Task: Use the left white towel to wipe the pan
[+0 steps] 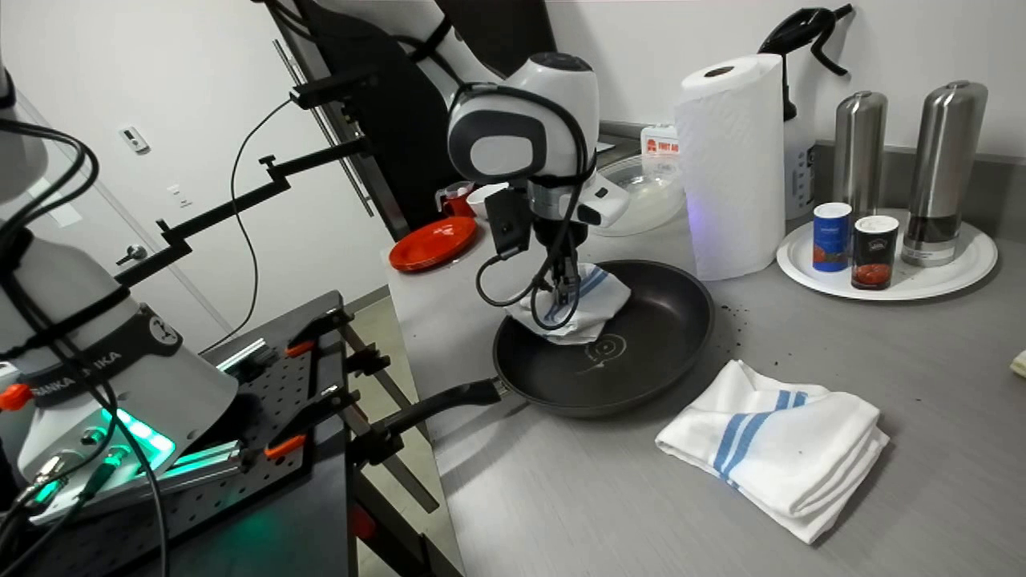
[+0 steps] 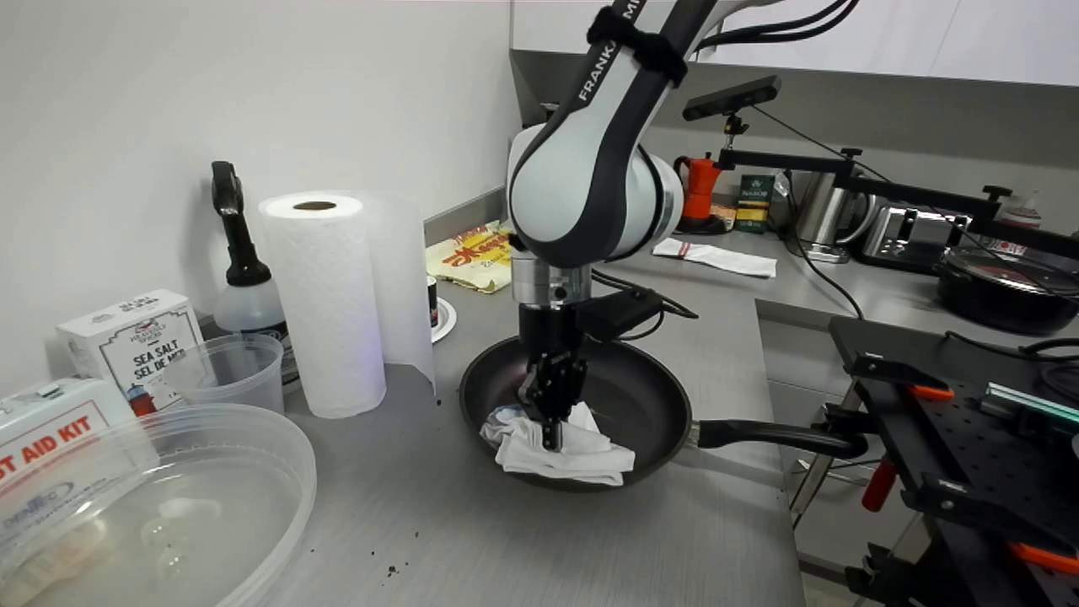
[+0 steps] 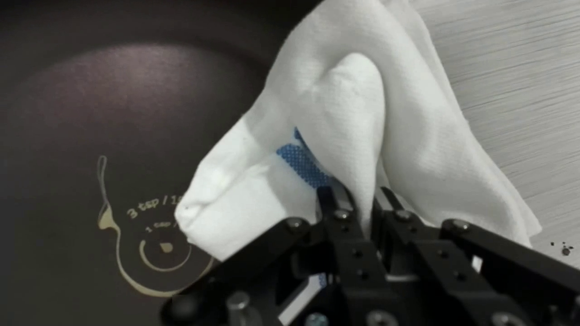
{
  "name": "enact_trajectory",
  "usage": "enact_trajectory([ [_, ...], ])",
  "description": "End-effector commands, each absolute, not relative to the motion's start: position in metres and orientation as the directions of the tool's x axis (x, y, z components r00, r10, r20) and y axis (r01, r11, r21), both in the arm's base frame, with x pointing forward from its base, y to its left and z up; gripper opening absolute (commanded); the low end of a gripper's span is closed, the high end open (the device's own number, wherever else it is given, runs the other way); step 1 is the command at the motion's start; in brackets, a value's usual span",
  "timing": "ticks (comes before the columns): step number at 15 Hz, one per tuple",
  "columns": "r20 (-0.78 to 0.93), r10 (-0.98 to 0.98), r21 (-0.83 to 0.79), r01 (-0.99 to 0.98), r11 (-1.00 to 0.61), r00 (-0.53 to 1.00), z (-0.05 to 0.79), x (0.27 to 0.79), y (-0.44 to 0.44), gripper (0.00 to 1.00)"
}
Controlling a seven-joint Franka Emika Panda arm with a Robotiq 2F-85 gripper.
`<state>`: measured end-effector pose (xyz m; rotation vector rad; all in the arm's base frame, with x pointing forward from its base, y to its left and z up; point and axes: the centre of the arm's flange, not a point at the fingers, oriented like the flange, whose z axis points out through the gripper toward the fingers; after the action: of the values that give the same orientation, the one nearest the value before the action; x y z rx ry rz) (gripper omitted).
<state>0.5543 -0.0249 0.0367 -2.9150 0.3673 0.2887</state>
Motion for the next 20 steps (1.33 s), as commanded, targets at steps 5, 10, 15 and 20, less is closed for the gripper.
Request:
enact_trajectory([
  [5,-0.171,-0.225,-0.088,-0.242,-0.966,0.959,0.025,0.544,-0.028,0.03],
  [10,-0.078,-0.160,0.011,-0.160,-0.987,0.984,0.023,0.535,-0.036,0.03],
  [15,-0.034,-0.142,0.137,-0.136,-0.981,0.989,0.020,0.525,-0.063,0.03],
  [20,0.079,-0.160,0.267,-0.176,-0.947,0.984,0.036,0.530,-0.103,0.03],
])
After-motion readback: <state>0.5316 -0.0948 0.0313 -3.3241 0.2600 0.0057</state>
